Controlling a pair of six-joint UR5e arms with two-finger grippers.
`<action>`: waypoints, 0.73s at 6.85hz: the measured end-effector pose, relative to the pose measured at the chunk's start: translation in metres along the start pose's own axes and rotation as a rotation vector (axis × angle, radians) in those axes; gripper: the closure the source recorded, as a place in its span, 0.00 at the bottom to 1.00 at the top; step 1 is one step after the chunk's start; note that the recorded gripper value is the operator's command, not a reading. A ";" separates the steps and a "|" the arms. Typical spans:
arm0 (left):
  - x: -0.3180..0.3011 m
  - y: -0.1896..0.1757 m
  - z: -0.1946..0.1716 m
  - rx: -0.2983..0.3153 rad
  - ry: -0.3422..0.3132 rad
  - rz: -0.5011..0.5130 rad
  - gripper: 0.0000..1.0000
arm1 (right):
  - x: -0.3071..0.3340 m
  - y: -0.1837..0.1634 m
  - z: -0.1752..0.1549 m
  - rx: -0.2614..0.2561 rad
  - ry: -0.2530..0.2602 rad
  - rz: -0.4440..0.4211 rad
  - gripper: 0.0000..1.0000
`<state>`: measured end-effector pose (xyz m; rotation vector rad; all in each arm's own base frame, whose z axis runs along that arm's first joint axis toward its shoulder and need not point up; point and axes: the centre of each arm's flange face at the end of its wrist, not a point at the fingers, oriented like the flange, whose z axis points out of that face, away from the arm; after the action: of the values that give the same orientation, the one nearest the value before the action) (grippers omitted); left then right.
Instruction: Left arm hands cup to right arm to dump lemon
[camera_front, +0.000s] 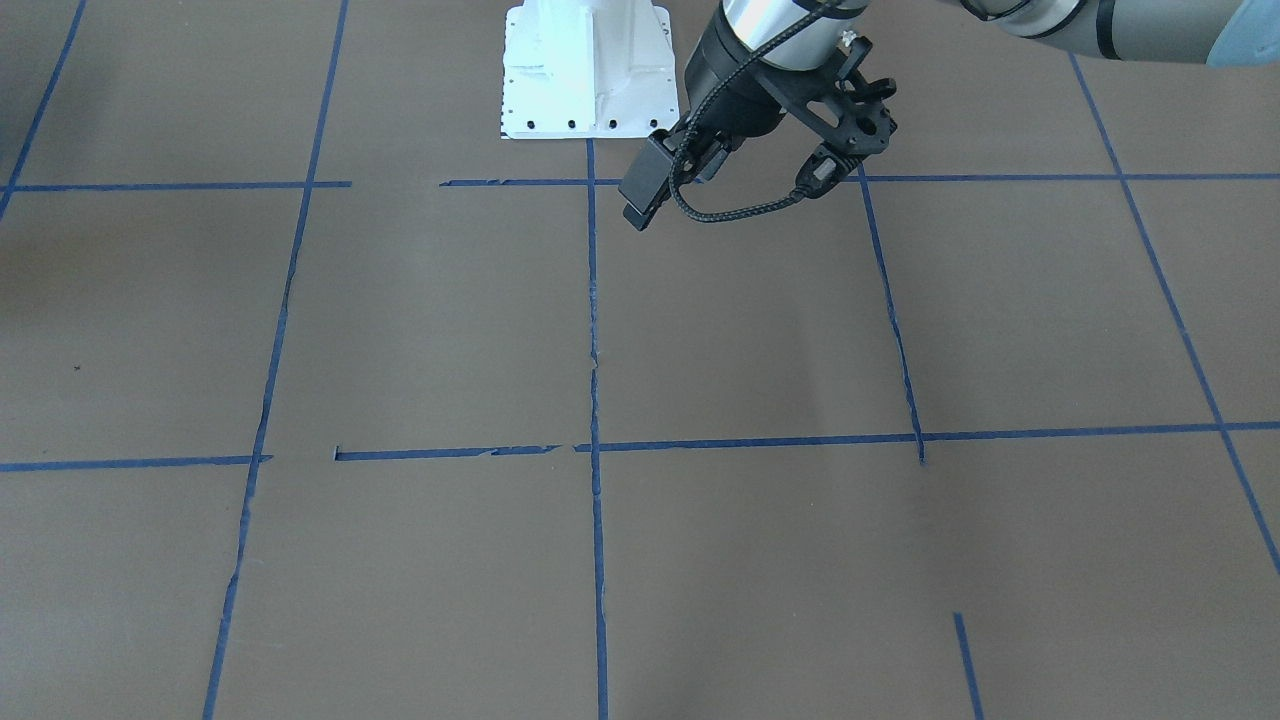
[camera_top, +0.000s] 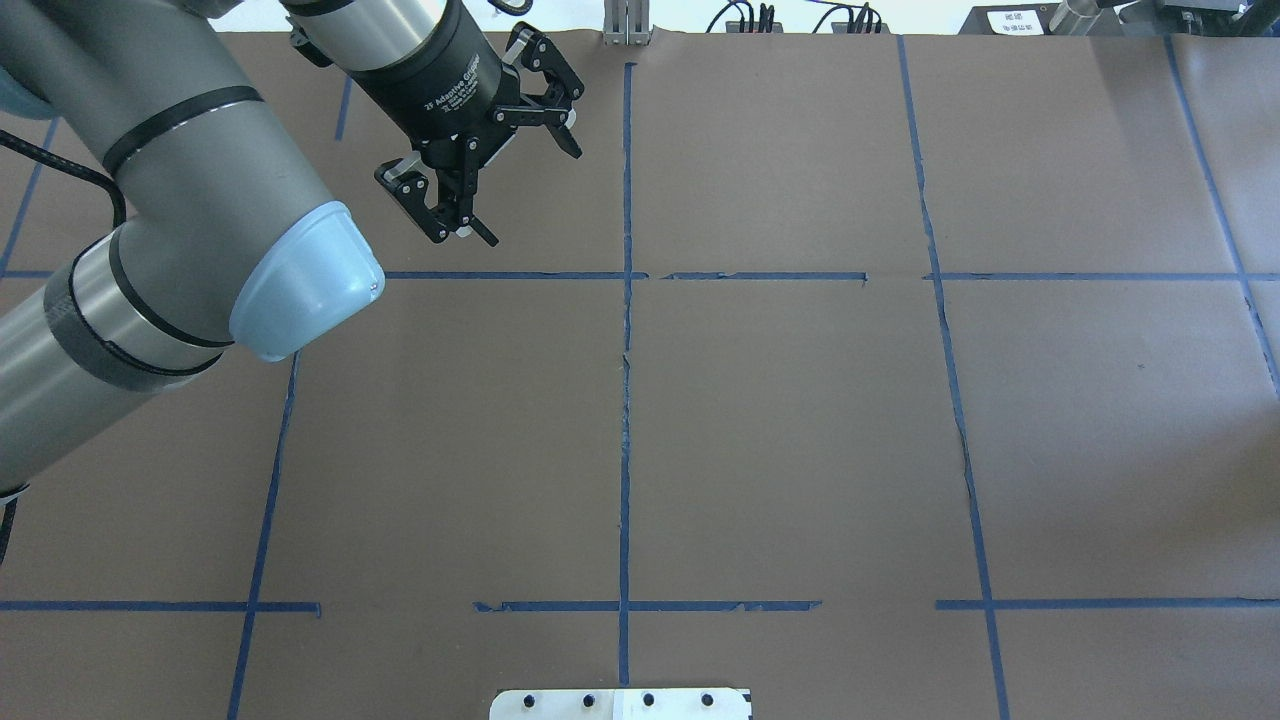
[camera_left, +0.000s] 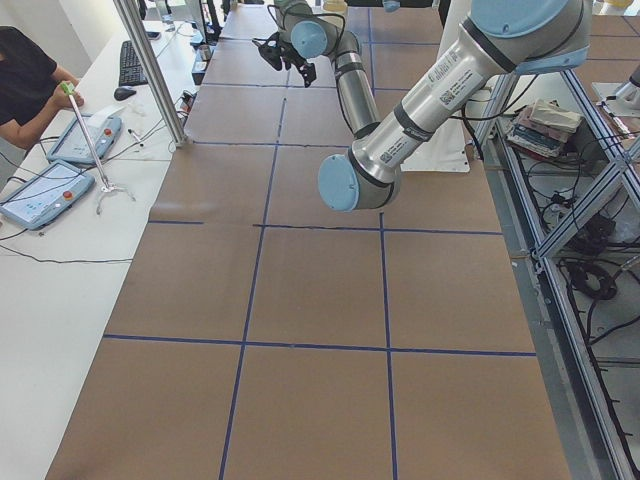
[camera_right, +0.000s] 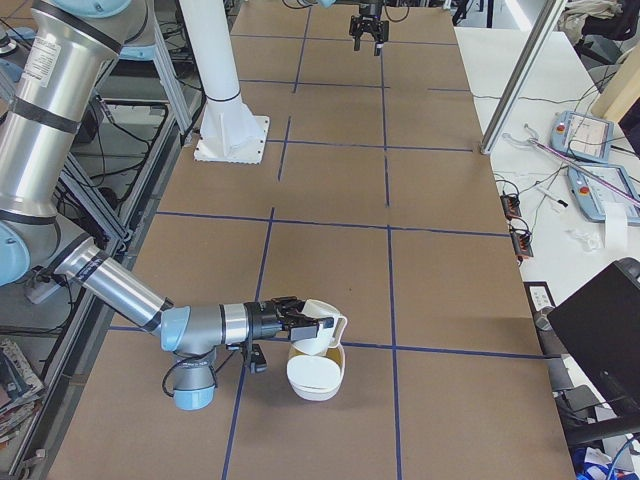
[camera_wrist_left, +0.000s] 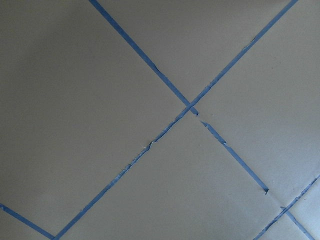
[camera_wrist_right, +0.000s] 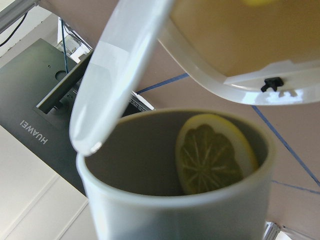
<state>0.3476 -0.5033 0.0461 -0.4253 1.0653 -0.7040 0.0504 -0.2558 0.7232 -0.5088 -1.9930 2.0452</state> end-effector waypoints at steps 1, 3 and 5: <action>0.000 0.000 0.000 0.000 0.000 -0.001 0.00 | -0.002 0.002 0.008 -0.017 -0.002 0.038 0.97; 0.000 0.000 -0.001 0.001 0.001 -0.001 0.00 | -0.004 0.007 0.017 -0.039 -0.004 0.062 0.97; -0.001 -0.001 -0.001 0.001 0.000 -0.001 0.00 | -0.004 0.020 0.022 -0.061 -0.003 0.061 0.98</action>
<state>0.3463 -0.5030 0.0470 -0.4251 1.0643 -0.7055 0.0467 -0.2787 0.7040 -0.5859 -2.0722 2.0263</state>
